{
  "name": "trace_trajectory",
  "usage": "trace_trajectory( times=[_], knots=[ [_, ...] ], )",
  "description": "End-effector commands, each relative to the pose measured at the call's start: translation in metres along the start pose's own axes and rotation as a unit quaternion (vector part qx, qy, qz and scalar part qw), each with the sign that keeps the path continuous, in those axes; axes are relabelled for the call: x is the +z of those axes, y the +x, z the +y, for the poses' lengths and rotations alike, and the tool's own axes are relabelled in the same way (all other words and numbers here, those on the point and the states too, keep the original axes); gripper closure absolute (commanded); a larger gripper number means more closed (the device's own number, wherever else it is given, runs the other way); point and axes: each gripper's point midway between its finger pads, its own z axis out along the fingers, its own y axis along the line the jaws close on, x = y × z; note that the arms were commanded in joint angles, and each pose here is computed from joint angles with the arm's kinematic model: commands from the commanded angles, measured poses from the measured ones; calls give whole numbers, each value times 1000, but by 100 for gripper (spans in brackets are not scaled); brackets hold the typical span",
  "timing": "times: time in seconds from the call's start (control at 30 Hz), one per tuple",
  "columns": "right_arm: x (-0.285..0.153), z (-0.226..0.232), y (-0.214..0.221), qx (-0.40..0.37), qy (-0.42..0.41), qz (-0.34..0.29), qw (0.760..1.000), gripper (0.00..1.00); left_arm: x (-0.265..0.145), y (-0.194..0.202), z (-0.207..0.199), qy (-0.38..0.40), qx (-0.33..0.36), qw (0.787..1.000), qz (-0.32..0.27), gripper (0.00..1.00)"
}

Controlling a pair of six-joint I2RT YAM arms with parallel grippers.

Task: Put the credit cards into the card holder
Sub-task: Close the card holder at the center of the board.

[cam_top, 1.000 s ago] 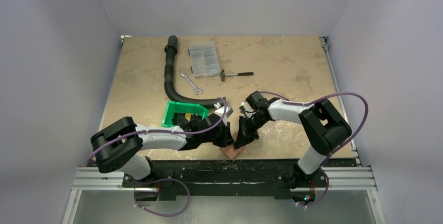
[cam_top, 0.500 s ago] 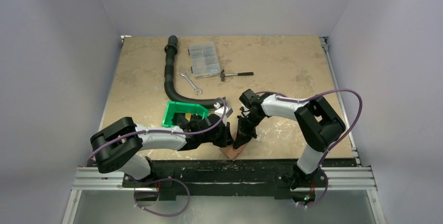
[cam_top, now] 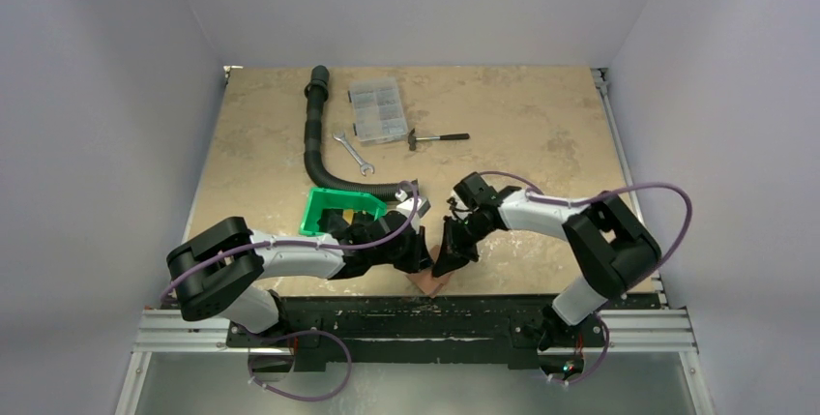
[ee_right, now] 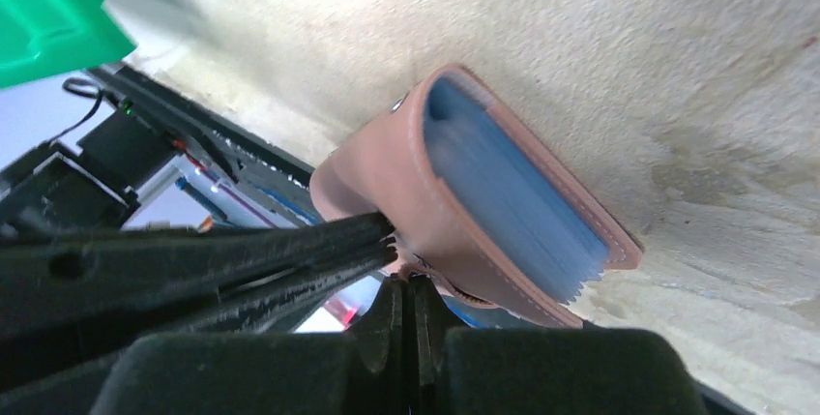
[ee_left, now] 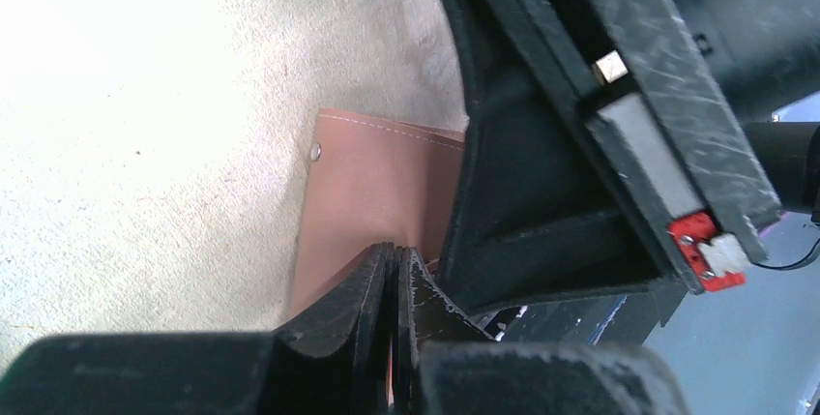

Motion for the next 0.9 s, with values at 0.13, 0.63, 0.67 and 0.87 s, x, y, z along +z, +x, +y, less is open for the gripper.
trace_trajectory(
  times=[0.13, 0.63, 0.67, 0.87],
  knots=[
    [-8, -1, -69, -132, -45, -225, 964, 100, -4, 42, 34, -40, -4, 997, 66, 100],
    [-27, -10, -67, -99, -20, -251, 963, 100, -6, 42, 36, -43, -5, 997, 65, 100],
    [-27, -11, -66, -98, -19, -252, 963, 100, -6, 42, 36, -43, -5, 997, 64, 100],
    [-22, -12, -68, -100, -17, -245, 964, 100, -7, 41, 35, -41, -5, 997, 64, 100]
  ],
)
